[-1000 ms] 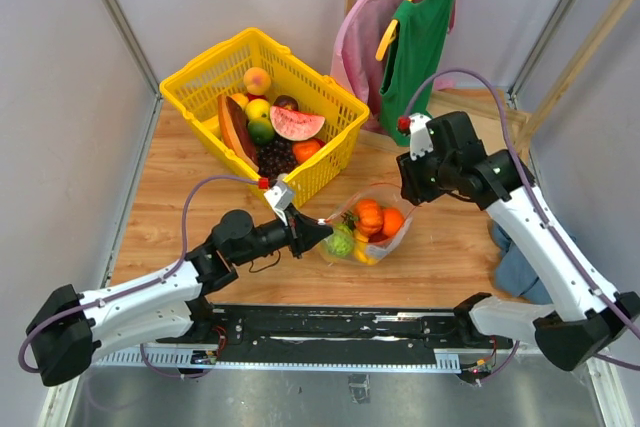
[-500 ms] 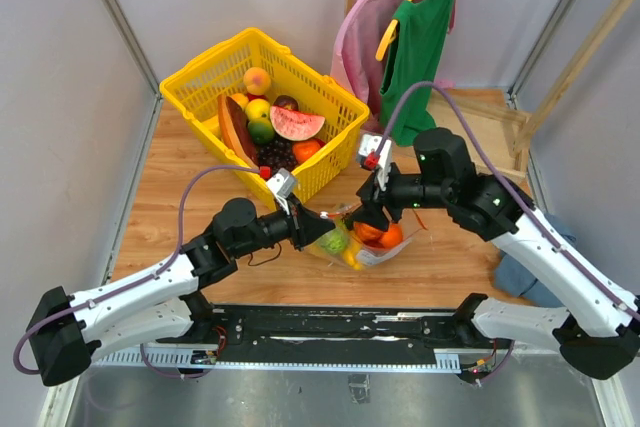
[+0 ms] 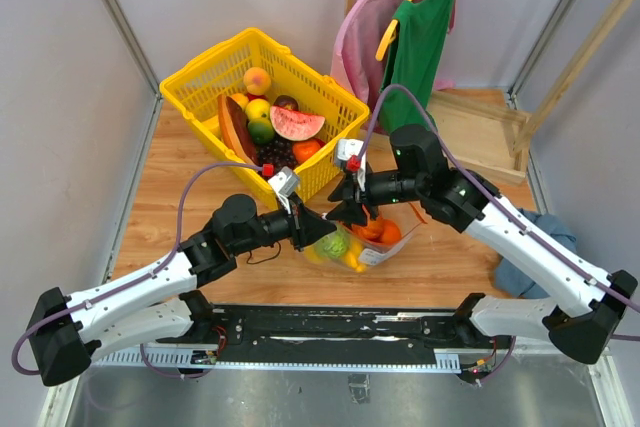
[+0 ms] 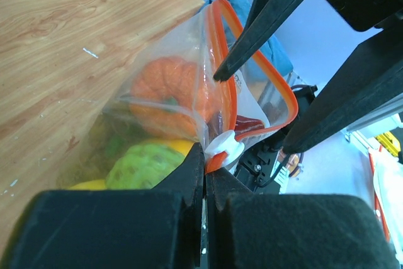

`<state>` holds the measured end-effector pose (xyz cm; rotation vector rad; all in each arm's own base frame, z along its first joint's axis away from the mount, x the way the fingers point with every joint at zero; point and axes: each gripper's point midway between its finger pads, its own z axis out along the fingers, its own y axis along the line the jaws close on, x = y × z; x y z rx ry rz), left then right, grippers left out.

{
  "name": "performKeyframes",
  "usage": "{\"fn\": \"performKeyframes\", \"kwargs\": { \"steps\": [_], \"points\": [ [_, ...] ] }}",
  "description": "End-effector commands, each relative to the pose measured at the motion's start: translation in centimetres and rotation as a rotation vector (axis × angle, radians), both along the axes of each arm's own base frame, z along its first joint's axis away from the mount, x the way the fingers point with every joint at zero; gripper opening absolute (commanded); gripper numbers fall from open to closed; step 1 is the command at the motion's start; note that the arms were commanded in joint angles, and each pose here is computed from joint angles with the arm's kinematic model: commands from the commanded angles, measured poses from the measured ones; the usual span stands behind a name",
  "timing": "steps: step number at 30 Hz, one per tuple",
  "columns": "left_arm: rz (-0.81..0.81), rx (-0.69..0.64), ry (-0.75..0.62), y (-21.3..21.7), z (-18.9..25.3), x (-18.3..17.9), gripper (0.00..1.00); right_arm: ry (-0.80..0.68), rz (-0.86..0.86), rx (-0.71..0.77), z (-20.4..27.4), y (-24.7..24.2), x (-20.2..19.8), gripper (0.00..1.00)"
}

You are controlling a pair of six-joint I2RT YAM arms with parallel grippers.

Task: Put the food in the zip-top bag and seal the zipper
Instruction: Zip the zipper food storage bag at the center of the board.

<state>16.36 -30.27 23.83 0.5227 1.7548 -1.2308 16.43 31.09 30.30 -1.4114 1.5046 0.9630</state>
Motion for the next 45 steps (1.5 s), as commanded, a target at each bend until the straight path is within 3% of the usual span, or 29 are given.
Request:
{"fn": "performKeyframes", "kwargs": {
  "steps": [1, 11, 16, 28, 45],
  "points": [
    [-0.024, -0.065, -0.066, -0.2, 3.2, -0.1, 0.00, -0.018, 0.103, 0.018, -0.5, 1.1, -1.0, 0.41],
    [-0.014, -0.064, -0.066, -0.2, 3.2, 0.0, 0.00, 0.026, 0.127, -0.047, -3.2, 1.2, -1.1, 0.26],
    [0.003, -0.064, -0.065, 0.1, 3.1, 0.2, 0.00, 0.008, 0.073, -0.091, -3.8, 0.4, -0.3, 0.07],
    [0.227, -0.072, -0.011, 3.2, 2.2, 2.2, 0.00, -0.092, -0.196, -0.266, -5.4, -5.0, 2.3, 0.01],
    [0.418, -0.015, 0.055, 6.9, -0.4, 3.3, 0.00, -0.133, -0.428, -0.346, -5.9, -8.5, 4.9, 0.01]
  ]
}}
